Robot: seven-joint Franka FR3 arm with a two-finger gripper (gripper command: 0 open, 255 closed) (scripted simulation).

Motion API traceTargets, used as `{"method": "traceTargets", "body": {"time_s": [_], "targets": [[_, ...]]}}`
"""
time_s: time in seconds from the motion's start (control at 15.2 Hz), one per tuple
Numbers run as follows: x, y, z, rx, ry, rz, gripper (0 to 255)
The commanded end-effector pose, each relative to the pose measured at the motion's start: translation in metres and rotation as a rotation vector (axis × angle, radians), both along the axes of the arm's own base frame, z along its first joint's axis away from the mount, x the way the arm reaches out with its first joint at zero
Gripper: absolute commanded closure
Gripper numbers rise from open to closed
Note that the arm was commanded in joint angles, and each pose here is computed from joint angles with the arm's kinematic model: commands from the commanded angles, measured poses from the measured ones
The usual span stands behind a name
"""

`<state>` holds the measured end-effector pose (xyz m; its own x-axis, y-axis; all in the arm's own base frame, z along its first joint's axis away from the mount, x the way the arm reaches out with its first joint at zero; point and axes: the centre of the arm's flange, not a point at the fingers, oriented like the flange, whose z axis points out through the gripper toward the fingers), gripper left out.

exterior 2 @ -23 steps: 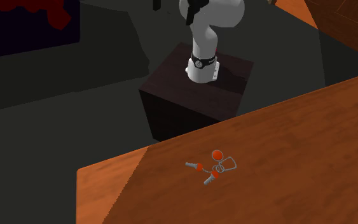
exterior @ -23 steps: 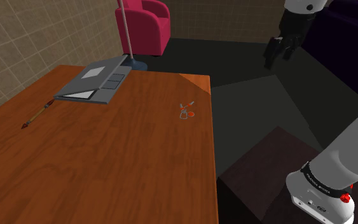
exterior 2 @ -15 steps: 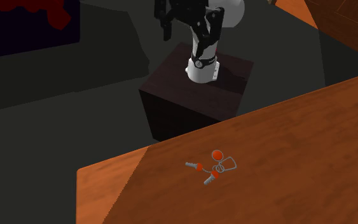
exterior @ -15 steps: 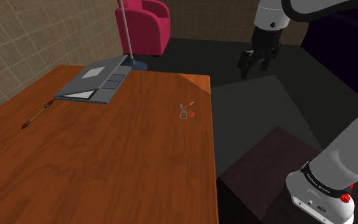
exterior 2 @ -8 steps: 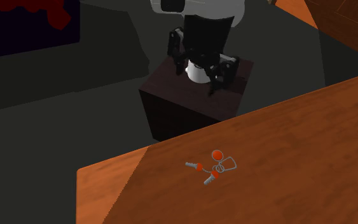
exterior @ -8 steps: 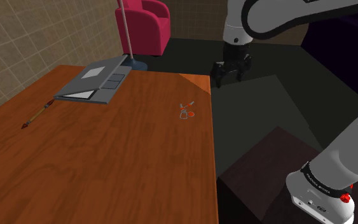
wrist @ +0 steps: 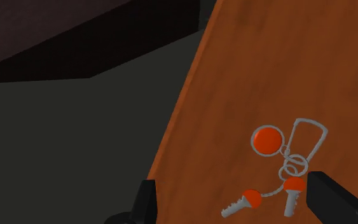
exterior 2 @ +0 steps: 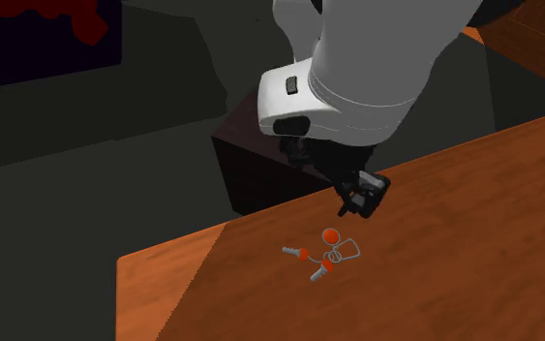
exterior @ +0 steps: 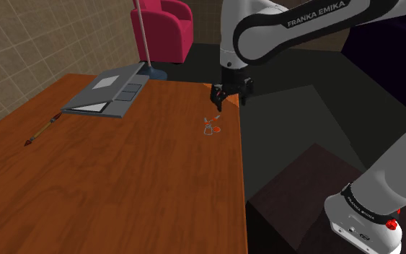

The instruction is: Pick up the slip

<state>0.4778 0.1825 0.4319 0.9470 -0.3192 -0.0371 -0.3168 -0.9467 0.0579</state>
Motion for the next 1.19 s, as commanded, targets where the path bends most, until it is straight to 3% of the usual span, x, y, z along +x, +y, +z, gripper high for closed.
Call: {"method": "traceTargets", "body": {"time_s": [0.0,0.33,0.99,1.06,1.12], "targets": [[0.021,0.015,-0.014,0.008,0.006,-0.023,0],[0.065,0.048,-0.05,0.026,0.022,-0.074,0],[0.067,0.05,-0.092,0.027,0.023,-0.077,0],[0.067,0.05,-0.092,0.027,0.023,-0.077,255],[0.067,0.05,-0.092,0.027,0.023,-0.077,255]]}}
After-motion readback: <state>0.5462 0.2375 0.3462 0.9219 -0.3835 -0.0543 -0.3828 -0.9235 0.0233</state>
